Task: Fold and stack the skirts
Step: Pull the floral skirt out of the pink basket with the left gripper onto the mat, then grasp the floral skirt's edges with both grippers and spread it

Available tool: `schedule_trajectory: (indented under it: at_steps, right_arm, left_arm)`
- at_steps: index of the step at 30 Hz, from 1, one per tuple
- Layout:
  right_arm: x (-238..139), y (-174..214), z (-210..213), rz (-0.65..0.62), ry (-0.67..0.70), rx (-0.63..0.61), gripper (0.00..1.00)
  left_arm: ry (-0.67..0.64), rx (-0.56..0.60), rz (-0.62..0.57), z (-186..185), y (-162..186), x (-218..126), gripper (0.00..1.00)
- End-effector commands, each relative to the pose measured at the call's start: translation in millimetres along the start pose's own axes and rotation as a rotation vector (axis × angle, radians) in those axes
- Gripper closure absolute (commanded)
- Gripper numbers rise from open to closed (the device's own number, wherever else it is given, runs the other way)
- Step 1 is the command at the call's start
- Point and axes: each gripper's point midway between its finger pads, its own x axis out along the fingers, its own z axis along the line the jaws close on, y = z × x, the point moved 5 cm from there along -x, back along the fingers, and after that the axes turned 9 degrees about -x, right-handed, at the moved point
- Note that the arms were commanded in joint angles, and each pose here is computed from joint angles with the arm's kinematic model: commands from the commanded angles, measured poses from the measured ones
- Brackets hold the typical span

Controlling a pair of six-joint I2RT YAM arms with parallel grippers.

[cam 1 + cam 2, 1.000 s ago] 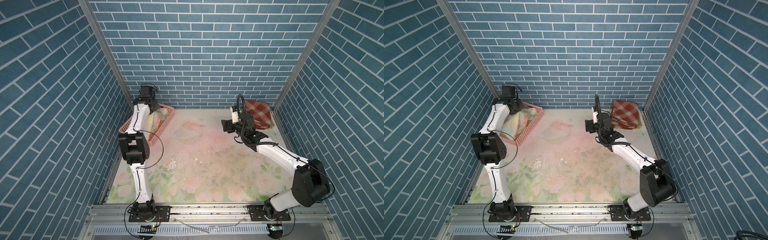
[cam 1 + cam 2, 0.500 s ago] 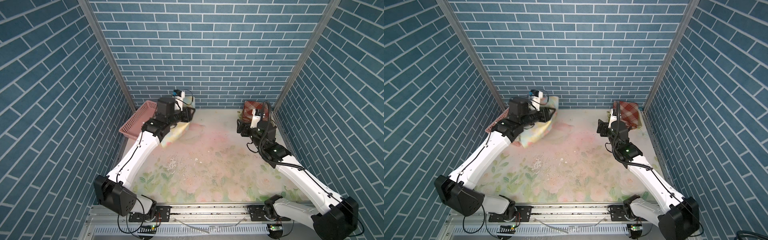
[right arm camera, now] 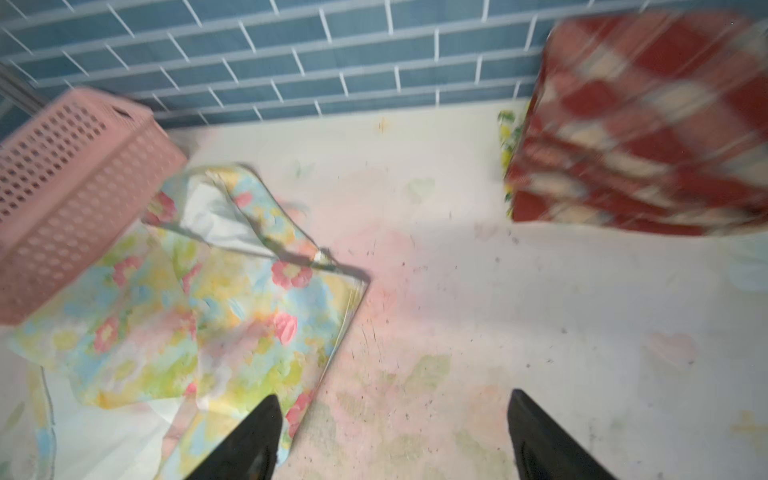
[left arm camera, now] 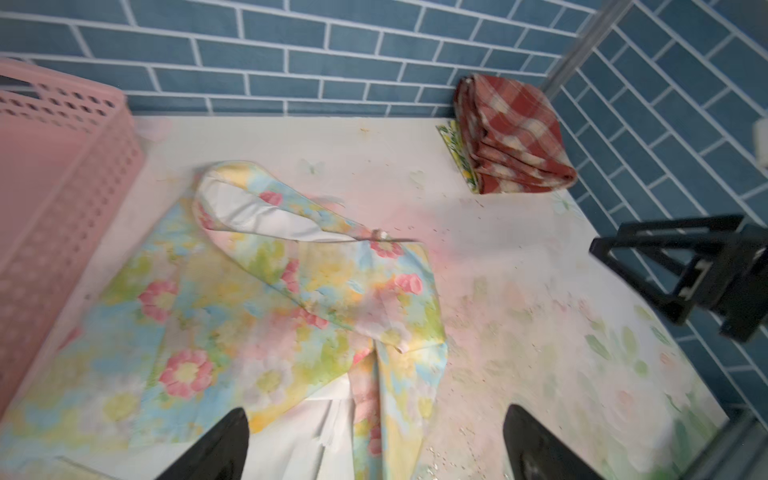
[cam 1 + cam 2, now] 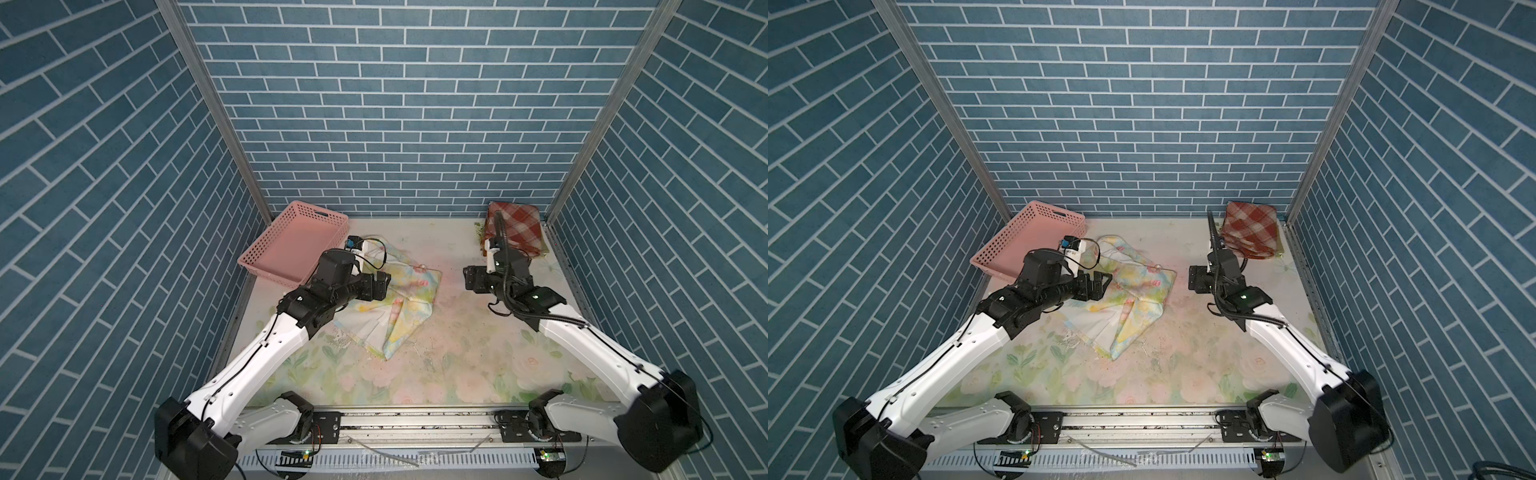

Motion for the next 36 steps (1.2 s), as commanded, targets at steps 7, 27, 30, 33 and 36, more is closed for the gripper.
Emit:
schedule_trajectory:
  at_steps: [7, 27, 30, 33, 36]
  right_arm:
    - [88, 24, 102, 0.186, -0.215, -0.131, 0.15]
    - [93, 35, 89, 0.195, -0.098, -0.105, 1.0]
    - [82, 54, 50, 0.203, -0.072, -0.013, 1.0]
    - [82, 81, 22, 0.252, -0.07, 0.089, 0.77]
    - [78, 90, 9, 0.263, -0.069, 0.148, 0.31]
  left_arm:
    - [-0.436, -0.205, 0.149, 96, 37, 23, 0.05]
    - [-0.505, -0.307, 0.155, 132, 56, 46, 0.08]
    - [-0.504, -0.31, 0.169, 134, 60, 52, 0.09]
    - [-0.494, -0.311, 0.174, 134, 59, 61, 0.09]
    - [-0.482, -0.297, 0.186, 130, 54, 73, 0.1]
